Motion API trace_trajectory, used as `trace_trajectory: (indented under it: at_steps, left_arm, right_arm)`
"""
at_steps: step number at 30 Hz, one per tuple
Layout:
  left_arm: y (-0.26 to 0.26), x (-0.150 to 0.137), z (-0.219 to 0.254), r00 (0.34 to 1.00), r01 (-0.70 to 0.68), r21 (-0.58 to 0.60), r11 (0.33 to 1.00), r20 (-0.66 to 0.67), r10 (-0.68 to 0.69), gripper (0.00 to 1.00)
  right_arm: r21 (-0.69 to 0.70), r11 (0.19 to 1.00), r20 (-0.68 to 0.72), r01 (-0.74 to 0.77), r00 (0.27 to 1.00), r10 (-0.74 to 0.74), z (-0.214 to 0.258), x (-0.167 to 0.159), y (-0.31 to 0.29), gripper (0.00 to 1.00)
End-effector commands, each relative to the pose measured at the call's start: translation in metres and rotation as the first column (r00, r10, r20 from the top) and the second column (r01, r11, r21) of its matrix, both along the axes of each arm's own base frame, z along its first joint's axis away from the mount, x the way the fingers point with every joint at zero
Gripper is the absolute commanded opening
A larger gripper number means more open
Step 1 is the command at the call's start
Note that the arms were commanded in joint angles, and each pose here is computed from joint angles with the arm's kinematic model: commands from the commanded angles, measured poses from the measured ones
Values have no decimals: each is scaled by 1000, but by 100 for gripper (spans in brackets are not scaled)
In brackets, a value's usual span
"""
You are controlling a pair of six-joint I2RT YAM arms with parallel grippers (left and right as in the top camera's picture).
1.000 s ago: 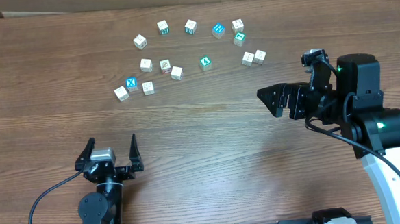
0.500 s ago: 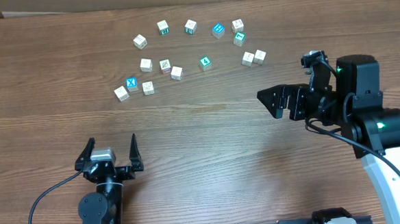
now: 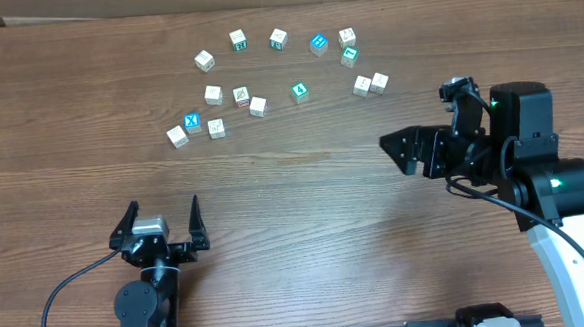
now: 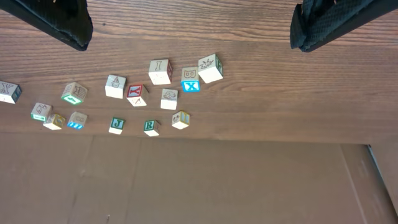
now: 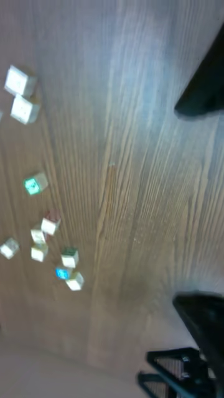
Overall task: Form a horizontal line
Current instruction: 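Lift the right gripper and swing it toward the block arc, then reach the right gripper over the right-side blocks near the arc end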
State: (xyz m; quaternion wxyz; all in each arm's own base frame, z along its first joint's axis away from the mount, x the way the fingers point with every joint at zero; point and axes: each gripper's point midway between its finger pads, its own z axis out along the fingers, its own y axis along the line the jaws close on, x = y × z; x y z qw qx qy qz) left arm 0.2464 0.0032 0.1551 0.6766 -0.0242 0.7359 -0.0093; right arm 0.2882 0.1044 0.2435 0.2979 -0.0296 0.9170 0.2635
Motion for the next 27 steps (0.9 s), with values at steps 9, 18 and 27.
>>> trace_trajectory:
  at_steps: [9,18,27]
  left_arm:
    - [-1,0,1,1000,2,19,1000,9,-2,100]
    - [-1,0,1,1000,2,19,1000,9,-2,100]
    - [-1,0,1,1000,2,19,1000,9,-2,100]
  right_arm:
    - [-101,992,18,80,997,-78,2,8,-19,58]
    - [-112,991,-49,72,996,-78,-18,16,-18,95]
    - [-122,990,-104,66,991,-79,-36,26,-17,100]
